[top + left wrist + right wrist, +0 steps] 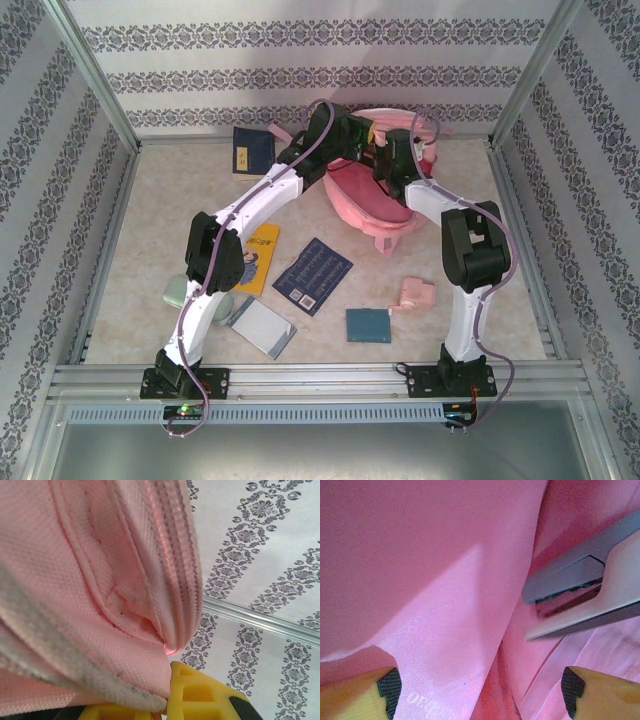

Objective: Pack the student bag

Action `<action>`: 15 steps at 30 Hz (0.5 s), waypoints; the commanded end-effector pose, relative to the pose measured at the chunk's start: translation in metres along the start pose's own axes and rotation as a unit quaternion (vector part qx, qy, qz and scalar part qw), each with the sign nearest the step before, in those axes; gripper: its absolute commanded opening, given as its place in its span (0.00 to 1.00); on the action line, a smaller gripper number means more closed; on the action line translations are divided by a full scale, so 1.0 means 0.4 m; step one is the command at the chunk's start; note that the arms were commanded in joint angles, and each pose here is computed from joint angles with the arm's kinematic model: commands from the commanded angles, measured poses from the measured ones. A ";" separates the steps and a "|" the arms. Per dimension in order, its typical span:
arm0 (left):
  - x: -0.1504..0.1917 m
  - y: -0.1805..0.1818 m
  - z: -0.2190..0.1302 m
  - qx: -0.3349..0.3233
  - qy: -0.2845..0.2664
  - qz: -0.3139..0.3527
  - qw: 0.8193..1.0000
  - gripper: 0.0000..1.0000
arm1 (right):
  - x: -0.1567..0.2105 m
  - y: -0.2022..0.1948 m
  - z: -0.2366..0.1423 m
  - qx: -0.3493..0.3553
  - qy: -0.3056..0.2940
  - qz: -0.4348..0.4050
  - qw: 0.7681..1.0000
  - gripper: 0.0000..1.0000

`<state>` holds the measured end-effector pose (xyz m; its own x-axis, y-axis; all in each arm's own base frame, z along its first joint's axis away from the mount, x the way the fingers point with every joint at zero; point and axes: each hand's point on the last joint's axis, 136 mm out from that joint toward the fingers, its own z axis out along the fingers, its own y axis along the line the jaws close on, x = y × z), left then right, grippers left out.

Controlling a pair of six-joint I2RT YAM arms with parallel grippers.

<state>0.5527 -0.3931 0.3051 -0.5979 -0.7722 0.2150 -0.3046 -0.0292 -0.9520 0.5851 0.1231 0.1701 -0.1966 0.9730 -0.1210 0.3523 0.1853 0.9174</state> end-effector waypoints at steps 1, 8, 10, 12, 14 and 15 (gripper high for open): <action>0.085 -0.136 -0.045 0.064 0.066 -0.007 0.996 0.00 | -0.019 0.123 -0.038 -0.073 0.013 -0.032 0.997 0.84; 0.046 -0.089 -0.031 0.048 0.063 -0.004 0.997 0.00 | 0.098 0.157 -0.249 -0.049 0.132 -0.236 0.961 0.79; 0.034 -0.061 -0.027 0.042 0.064 -0.012 0.997 0.00 | 0.117 0.105 -0.337 -0.001 0.153 -0.288 0.945 0.78; 0.029 -0.030 -0.027 0.036 0.067 -0.013 0.997 0.00 | 0.100 0.017 -0.443 0.093 0.150 -0.352 0.919 0.79; 0.030 0.004 -0.028 0.020 0.074 -0.007 0.997 0.00 | 0.094 -0.033 -0.531 0.130 0.158 -0.398 0.894 0.77; 0.029 0.019 -0.031 0.015 0.076 -0.009 0.997 0.00 | 0.093 -0.054 -0.573 0.140 0.166 -0.421 0.881 0.76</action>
<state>0.5476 -0.3883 0.2784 -0.6383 -0.7268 0.2538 -0.3470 -0.0228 -0.9376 0.4262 0.1468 0.2651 -0.6005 0.6199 -0.5052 0.1683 0.7156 0.6780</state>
